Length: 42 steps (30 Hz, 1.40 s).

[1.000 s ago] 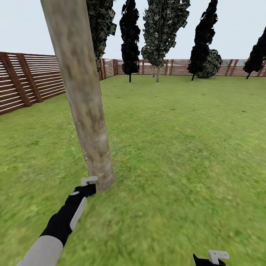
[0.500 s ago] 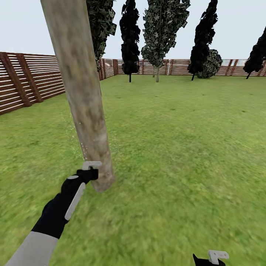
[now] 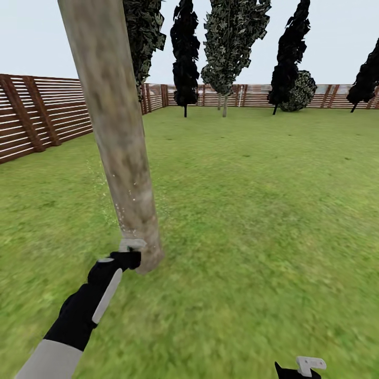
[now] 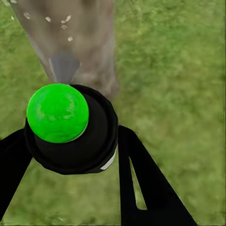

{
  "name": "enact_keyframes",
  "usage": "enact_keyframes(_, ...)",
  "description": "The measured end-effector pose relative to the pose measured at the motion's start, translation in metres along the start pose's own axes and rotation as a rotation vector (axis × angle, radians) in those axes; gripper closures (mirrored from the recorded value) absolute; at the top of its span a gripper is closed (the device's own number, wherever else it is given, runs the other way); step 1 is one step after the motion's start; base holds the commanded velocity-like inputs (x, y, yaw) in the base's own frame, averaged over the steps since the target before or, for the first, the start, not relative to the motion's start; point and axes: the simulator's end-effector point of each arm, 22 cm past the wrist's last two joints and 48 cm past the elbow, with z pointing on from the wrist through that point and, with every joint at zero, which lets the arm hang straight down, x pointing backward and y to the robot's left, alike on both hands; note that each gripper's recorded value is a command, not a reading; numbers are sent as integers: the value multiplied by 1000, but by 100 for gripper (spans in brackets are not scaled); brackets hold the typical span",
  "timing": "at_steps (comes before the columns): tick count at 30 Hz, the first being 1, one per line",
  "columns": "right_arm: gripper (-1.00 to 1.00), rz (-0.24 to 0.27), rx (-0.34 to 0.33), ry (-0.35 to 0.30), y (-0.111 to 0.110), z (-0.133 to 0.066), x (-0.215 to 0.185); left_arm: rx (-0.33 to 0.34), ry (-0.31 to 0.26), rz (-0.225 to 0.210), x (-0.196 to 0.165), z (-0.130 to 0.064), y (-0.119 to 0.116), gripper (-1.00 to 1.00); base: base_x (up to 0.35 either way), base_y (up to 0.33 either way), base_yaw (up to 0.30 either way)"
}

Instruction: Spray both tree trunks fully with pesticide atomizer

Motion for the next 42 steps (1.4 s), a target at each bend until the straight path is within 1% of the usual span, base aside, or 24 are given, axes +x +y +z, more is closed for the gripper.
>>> enact_keyframes(1, -100, 0, 0, 0, 0, 0, 0, -1, 19, 14, 11, 2, -2, 100, 0, 0, 0)
enact_keyframes(3, -100, 0, 0, 0, 0, 0, 0, 4, 37, 23, 20, 5, -5, 100, 0, 0, 0)
enact_keyframes(6, -100, 0, 0, 0, 0, 0, 0, 13, 33, 29, 15, 4, -9, 100, 0, 0, 0)
enact_keyframes(8, -100, 0, 0, 0, 0, 0, 0, 24, 29, 24, 11, 3, -16, 100, 0, 0, 0)
enact_keyframes(9, -100, 0, 0, 0, 0, 0, 0, 20, 23, 24, 8, 3, -16, 100, 0, 0, 0)
enact_keyframes(12, -100, 0, -1, 0, 0, 0, 0, -9, 16, 26, 9, 4, -2, 100, 135, 0, 0)
enact_keyframes(15, -100, 0, 0, 0, 0, 0, 0, -6, 22, 23, 13, 5, 0, 100, 316, 0, 0)
enact_keyframes(19, -100, 0, -1, 0, 0, 0, 0, 3, 30, 30, 17, 7, -5, 100, 80, 0, 0)
enact_keyframes(20, -100, 0, -1, 0, 0, 0, 0, -1, 40, 29, 22, 9, -3, 100, 7, 0, 0)
enact_keyframes(21, -100, 0, -2, 0, 0, 0, 0, -10, 50, 19, 35, 19, 1, 100, 2, 0, 0)
enact_keyframes(22, -100, 0, -2, 0, 0, 0, 0, -11, 76, 11, 59, 33, 4, 100, 0, 0, 0)
enact_keyframes(23, -100, 0, -2, 0, 0, 0, 0, 16, 99, 4, 79, 42, 1, 100, 0, 0, 0)
enact_keyframes(25, -100, 0, -1, 0, 0, 0, 0, 53, 95, 4, 81, 46, -6, 100, 0, 0, 0)
enact_keyframes(27, -100, 0, -2, 0, 0, 0, 0, 75, 77, -1, 72, 45, -15, 100, 0, 0, 0)
enact_keyframes(28, -100, 0, -1, -1, 0, 0, 0, 79, 50, -2, 56, 44, -18, 100, 0, 0, 0)
enact_keyframes(32, -100, 0, -2, 0, 0, 0, 0, 83, -23, -1, 4, 42, -21, 100, 0, 0, 0)
enact_keyframes(33, -100, 0, -2, 0, 0, 0, 0, 84, -36, -2, -6, 42, -23, 100, 0, 0, 0)
enact_keyframes(35, -100, 0, -2, 0, 0, 0, 0, 80, -45, -2, -12, 42, -21, 100, 0, 0, 0)
enact_keyframes(37, -100, 0, -2, 0, 0, 0, 0, 64, -63, -3, -20, 40, -9, 100, 0, 0, 0)
enact_keyframes(40, -100, 0, -2, 0, 0, 0, 0, 25, -97, -76, -37, 36, 22, 100, 0, 0, 0)
enact_keyframes(42, -100, 0, -2, 0, 0, 0, 0, 24, -100, -88, -38, 35, 24, 100, 0, 0, 0)
